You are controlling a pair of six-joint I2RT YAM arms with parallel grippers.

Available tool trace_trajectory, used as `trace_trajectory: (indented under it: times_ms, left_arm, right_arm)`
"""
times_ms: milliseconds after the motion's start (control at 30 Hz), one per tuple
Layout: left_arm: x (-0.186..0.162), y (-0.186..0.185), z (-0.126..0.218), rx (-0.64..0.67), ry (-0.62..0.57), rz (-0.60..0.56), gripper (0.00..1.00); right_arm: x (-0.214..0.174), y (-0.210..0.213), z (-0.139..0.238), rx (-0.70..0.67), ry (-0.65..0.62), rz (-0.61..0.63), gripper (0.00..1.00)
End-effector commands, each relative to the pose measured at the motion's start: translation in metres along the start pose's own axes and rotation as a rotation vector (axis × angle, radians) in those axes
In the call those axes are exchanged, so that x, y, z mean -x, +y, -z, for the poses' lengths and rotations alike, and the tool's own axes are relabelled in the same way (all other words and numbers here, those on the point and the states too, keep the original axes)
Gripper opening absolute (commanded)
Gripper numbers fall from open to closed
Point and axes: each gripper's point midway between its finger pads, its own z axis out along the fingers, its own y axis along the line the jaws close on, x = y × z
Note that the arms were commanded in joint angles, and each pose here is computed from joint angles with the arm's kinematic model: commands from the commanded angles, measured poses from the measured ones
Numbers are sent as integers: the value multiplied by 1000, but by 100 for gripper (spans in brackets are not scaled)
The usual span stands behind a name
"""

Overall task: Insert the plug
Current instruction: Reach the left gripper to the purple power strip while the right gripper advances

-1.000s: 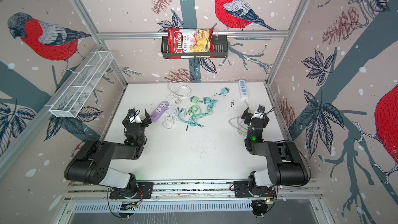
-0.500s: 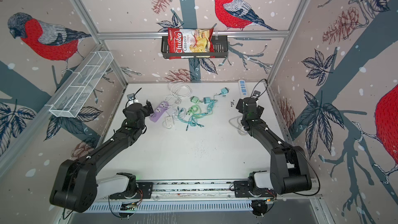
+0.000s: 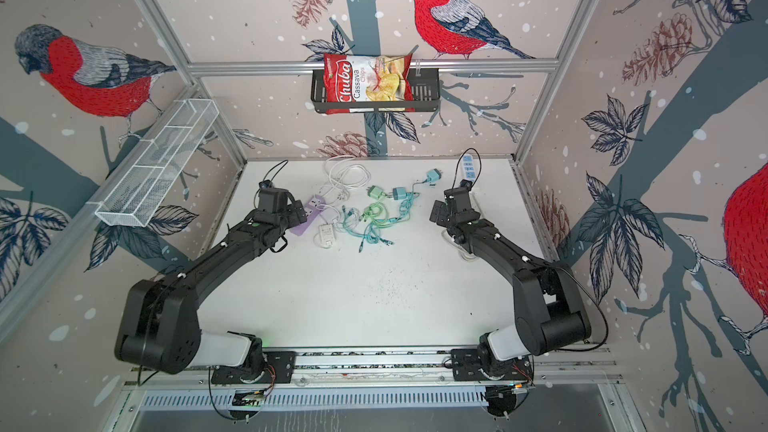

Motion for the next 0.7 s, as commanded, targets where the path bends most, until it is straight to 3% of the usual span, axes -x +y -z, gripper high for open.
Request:
trace_trajectory:
  times_ms: [0, 167, 400, 667]
  left_arm:
    - [-18, -4, -13, -3, 93, 14, 98]
    - [-32, -4, -41, 20, 175, -11, 98]
    - [-25, -6, -70, 5, 238, -23, 97]
    - [-30, -8, -80, 1, 274, -76, 96]
  right_arm:
    - [0, 8, 0, 46, 3, -35, 99]
    - [5, 19, 3, 105, 4, -46, 99]
    - [12, 24, 2, 106, 12, -35, 99]
    - [17, 30, 0, 117, 13, -51, 99]
